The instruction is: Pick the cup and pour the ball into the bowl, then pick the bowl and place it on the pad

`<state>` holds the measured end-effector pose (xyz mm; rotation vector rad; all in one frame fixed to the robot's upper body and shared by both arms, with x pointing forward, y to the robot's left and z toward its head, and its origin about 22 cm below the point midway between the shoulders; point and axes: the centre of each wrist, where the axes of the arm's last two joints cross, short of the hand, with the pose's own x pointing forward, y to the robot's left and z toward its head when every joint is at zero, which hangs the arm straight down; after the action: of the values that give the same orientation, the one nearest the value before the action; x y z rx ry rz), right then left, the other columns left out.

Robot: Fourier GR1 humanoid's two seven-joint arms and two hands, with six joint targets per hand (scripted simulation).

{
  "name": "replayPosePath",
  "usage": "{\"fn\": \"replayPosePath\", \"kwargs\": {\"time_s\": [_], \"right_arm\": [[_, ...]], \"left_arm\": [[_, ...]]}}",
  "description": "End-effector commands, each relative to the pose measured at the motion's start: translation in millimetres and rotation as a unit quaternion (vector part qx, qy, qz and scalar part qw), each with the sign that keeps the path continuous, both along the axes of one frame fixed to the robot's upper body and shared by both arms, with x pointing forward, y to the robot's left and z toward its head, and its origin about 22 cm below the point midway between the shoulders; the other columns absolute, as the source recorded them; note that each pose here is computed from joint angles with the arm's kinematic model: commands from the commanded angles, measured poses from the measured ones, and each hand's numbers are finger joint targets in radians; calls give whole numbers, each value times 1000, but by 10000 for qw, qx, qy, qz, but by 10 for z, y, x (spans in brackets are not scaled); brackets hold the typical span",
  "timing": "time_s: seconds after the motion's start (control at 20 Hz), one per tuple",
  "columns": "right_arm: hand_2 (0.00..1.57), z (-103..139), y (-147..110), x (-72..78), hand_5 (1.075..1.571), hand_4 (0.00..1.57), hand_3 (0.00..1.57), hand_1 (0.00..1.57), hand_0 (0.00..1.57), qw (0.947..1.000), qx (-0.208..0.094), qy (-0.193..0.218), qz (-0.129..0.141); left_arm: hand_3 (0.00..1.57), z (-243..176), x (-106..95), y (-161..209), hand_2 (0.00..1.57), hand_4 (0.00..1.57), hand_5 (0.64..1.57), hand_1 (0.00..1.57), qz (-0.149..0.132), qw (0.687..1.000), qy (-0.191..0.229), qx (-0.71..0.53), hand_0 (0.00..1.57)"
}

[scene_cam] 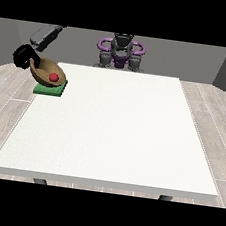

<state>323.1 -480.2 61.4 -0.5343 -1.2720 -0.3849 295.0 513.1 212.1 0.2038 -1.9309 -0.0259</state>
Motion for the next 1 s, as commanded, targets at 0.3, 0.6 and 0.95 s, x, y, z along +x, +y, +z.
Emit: {"fn": "replayPosePath", "kwargs": {"time_s": [0.3, 0.6, 0.95], "right_arm": [[1401, -86, 434, 282, 1532, 0, 759, 1456, 1456, 9992, 273, -287, -50], [1324, 174, -29, 116, 1532, 187, 1000, 1151, 1151, 9964, -273, -680, -421], [0, 218, 116, 243, 1407, 0, 0, 0, 0, 9983, -417, 35, 409]], "left_arm": [[0, -85, -14, 90, 0, 1188, 1565, 0, 281, 9995, -146, 62, 0], [0, 168, -96, 133, 0, 1194, 1567, 0, 39, 9994, -329, 99, 0], [0, -53, 29, -38, 0, 1206, 1569, 0, 81, 9994, -316, 128, 0]]}}
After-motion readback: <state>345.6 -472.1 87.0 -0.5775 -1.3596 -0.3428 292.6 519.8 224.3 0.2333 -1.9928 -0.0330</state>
